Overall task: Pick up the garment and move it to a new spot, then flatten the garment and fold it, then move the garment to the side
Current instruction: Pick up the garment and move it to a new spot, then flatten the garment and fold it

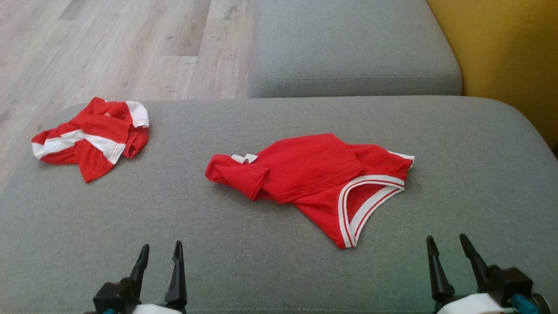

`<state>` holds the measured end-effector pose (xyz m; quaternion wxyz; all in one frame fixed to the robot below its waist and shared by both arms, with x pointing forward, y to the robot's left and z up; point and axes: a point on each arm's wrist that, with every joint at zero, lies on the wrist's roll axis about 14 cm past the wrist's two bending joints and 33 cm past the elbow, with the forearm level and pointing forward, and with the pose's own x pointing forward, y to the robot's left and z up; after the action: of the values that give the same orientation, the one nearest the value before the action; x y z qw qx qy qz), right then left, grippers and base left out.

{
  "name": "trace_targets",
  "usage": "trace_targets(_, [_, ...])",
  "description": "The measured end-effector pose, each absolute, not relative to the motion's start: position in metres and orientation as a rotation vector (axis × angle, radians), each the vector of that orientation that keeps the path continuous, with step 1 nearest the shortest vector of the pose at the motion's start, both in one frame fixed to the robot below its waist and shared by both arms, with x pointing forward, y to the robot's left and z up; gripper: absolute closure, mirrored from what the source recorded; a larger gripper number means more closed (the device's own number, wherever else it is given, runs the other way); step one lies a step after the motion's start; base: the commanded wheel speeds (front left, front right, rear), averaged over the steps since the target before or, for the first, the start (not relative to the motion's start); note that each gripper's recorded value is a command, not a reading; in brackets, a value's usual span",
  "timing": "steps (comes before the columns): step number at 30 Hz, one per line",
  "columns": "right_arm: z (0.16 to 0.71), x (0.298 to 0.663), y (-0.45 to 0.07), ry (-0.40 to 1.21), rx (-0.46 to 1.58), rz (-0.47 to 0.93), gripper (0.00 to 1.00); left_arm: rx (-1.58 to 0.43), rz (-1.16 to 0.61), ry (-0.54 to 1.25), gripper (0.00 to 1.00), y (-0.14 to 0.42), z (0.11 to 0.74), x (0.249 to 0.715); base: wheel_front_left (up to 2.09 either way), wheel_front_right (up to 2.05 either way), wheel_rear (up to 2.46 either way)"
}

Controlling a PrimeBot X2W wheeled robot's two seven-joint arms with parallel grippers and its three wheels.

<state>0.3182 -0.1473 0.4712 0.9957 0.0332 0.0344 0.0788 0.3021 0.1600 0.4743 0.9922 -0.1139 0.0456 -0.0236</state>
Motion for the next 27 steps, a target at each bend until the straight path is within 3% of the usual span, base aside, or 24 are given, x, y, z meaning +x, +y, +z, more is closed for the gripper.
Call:
trace_targets(19, [0.464,0.322,-0.149,0.094,0.066,0.154,0.00,-0.222,-0.029,0.119,0.00,0.164,0.470,0.301,0.00,0.00,0.00])
trace_targets(27, [0.477,0.349,-0.130,0.062,0.056,0.207,0.00,-0.209,-0.035,0.134,0.00,0.163,0.467,0.300,0.00,0.00,0.00])
